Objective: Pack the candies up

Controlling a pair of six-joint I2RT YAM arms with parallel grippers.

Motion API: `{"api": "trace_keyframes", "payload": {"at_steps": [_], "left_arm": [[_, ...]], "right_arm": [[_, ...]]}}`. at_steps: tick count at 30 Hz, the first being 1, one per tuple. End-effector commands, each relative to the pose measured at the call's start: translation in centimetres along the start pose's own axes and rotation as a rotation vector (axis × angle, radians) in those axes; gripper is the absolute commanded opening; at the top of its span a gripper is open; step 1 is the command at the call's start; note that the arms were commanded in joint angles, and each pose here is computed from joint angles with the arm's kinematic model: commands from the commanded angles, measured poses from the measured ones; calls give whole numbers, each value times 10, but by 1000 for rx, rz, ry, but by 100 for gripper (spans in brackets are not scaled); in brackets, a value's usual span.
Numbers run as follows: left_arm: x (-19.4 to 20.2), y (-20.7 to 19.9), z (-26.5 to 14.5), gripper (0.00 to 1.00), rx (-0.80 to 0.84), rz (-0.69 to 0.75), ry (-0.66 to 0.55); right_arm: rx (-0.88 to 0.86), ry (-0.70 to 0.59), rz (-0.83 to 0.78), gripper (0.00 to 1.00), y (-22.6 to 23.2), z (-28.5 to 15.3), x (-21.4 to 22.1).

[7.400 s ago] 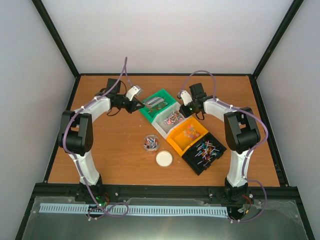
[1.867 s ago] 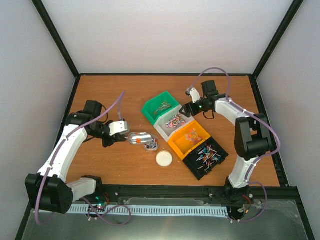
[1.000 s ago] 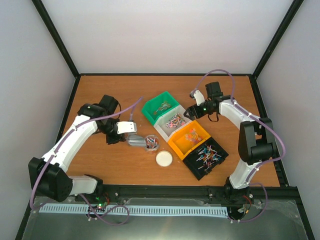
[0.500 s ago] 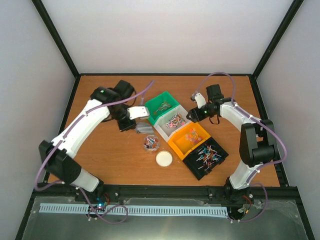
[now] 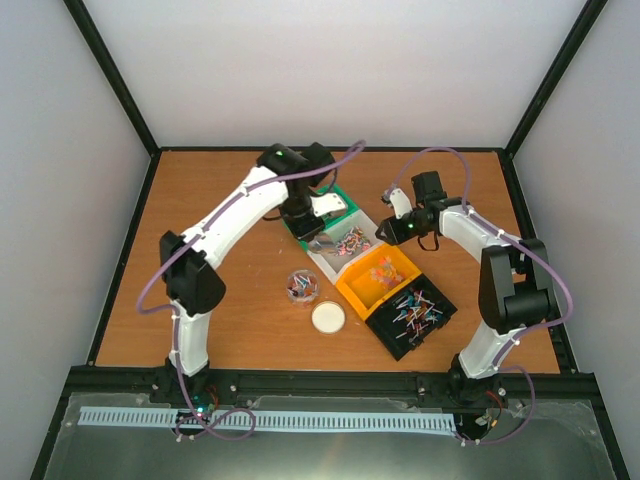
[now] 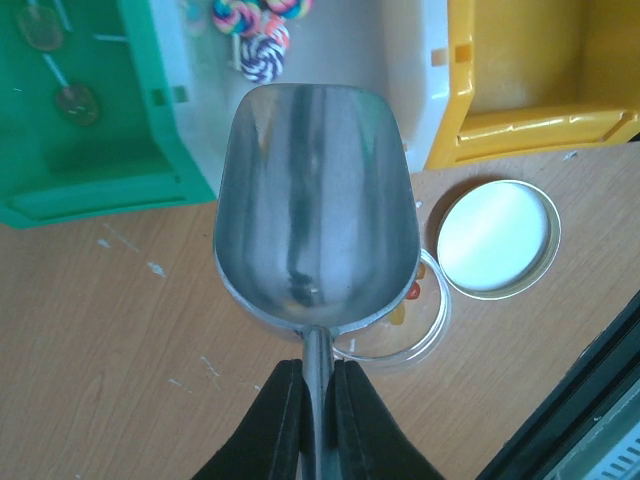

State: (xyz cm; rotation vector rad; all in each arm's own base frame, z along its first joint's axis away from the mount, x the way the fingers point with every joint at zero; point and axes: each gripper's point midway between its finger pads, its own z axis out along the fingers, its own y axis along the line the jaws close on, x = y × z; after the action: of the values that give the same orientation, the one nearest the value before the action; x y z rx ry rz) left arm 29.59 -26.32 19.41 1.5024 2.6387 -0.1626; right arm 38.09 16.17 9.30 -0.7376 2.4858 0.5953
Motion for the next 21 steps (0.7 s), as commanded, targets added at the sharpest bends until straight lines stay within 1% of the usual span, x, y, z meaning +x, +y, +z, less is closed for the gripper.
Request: {"api": "trace_keyframes", "payload": {"at_steps": [1,3,10,18,21], "left_arm": [[9,-6,7,1,-75,-11,117],[7,-3,16,1,-95,-7,146],[-7,13,37,1,-157,24,190],[-5,19,80,1,-137,89,301],[-4,19,98,1,-117,95,338]], "right_arm": [[-24,-6,19,40,0,5,2],[-35,-9,26,39,2,6,3],[-57,-7,36,31,5,11,7],[-80,-1,48,26,7,15,9],[-88,3,52,22,8,17,10]]}}
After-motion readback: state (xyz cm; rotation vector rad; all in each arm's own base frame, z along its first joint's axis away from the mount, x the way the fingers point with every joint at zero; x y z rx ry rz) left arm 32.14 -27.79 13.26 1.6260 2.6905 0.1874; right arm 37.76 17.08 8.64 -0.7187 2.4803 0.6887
